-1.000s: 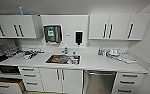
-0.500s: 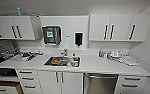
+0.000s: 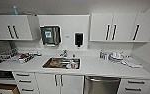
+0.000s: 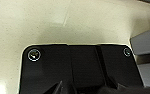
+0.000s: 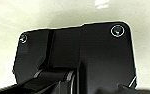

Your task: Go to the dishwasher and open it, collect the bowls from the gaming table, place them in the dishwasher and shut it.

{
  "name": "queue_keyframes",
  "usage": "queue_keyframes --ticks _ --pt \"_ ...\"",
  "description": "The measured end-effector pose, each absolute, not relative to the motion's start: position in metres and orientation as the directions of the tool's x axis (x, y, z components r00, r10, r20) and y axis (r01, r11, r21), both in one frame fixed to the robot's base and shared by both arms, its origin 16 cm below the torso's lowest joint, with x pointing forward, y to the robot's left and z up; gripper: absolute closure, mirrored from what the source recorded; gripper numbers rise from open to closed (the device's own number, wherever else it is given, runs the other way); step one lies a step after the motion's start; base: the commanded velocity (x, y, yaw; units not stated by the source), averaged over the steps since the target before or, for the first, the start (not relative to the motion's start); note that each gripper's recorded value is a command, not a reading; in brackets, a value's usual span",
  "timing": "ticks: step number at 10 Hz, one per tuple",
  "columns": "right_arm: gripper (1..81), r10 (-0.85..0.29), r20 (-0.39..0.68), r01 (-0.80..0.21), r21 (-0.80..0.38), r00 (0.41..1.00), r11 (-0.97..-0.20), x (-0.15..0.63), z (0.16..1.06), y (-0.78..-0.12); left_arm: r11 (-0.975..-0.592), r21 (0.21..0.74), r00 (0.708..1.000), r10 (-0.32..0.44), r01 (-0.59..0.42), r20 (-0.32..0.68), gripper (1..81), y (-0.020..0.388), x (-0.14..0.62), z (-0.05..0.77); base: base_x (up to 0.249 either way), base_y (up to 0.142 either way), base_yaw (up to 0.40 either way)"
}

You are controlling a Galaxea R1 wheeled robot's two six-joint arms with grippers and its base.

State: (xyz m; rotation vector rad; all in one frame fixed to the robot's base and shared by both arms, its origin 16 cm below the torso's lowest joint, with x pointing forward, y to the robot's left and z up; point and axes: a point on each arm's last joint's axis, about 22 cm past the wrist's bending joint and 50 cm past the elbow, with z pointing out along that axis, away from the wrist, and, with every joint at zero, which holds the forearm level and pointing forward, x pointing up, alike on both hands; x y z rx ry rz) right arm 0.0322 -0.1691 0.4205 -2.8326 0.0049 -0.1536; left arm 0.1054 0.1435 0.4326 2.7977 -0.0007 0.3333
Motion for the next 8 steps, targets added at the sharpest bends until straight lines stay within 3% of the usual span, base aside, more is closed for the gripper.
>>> queue_keyframes --ticks 8 --pt "1.0 -0.017 0.084 0.009 -0.300 0.996 -0.954 0.0193 0.4196 -0.1690 -0.947 0.318 0.975 0.036 -0.036 0.217 1.0 0.1418 0.0981 0.4316 0.150 -0.079 0.000"
